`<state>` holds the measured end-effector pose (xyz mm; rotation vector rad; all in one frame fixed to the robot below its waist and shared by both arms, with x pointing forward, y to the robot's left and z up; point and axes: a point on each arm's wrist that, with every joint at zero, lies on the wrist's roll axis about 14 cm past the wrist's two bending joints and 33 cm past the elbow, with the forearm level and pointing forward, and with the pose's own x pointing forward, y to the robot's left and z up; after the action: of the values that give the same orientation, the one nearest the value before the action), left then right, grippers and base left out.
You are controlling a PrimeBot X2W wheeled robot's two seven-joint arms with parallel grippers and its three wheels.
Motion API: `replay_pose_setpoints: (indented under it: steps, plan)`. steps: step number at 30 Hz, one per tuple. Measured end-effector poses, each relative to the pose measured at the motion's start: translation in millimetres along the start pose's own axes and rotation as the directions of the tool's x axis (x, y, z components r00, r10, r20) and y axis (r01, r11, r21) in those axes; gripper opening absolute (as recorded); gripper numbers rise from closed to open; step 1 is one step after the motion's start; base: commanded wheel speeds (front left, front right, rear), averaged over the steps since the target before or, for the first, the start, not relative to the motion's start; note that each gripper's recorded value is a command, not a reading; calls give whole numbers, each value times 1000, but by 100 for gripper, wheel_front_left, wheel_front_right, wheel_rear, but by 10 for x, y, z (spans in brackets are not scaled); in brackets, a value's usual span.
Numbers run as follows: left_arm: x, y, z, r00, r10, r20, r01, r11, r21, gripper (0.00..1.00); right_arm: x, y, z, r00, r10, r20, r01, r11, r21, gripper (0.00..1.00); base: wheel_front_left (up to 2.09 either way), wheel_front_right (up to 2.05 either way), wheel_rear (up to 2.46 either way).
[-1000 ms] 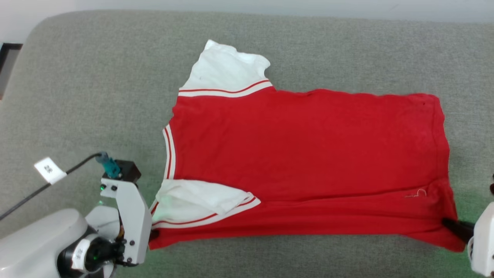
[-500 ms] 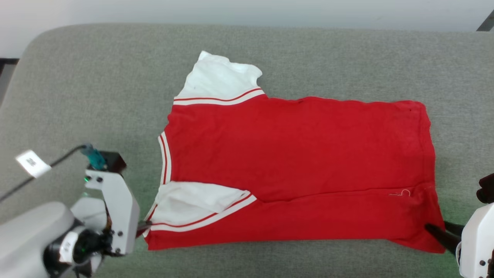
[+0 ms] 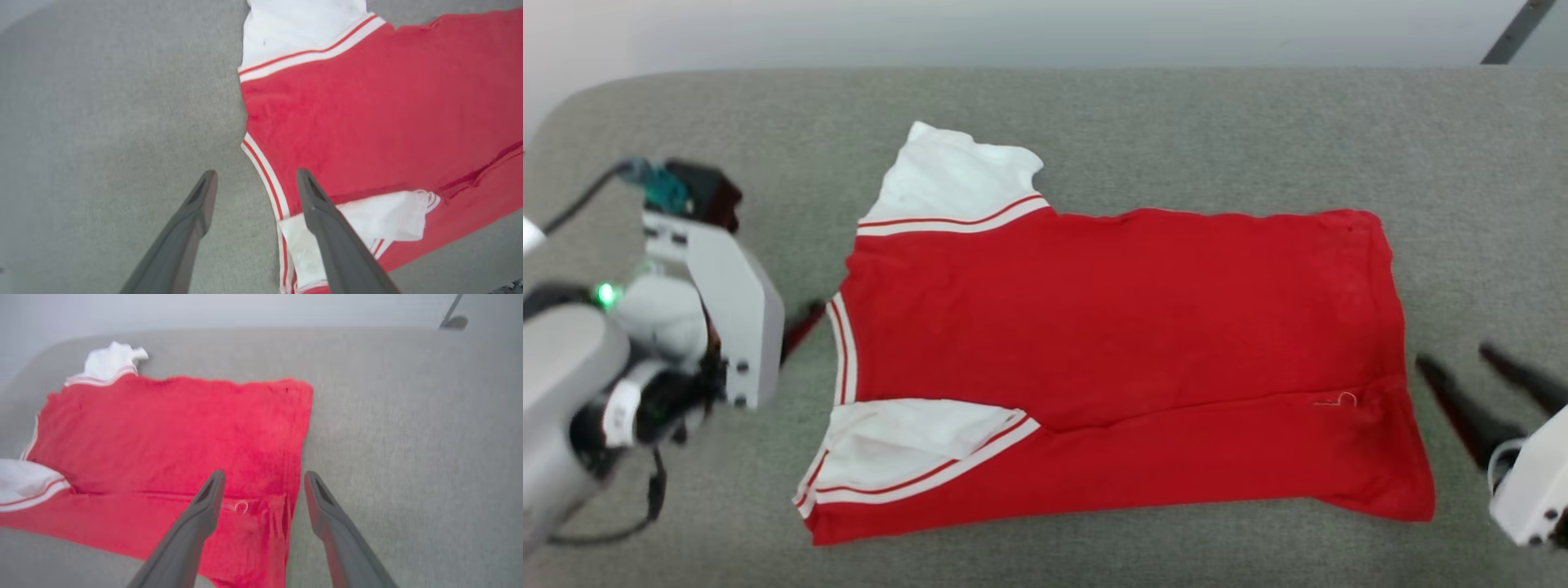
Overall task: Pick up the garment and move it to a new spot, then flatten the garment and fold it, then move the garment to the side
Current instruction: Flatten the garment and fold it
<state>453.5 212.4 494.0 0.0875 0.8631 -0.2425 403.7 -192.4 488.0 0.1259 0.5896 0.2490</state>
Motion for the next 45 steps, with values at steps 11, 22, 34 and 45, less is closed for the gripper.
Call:
replay_pose_setpoints:
  steps: [11,22,34,45]
  plan:
    - [334,-65,905,963,-38,266,10,994,105,100,-139,-10,859,844,-5,536,85,988,-125,100,0,0,0]
    - [909,-85,1296,953,-74,295,27,986,163,100,39,-174,682,808,-46,588,135,985,-108,100,0,0,0]
    - [1657,-24,1105,995,-70,73,59,987,150,100,301,-398,273,870,-114,481,145,989,-28,100,0,0,0]
    - [2002,94,896,994,-34,-102,45,994,103,100,448,-477,78,903,-128,409,144,990,-7,100,0,0,0]
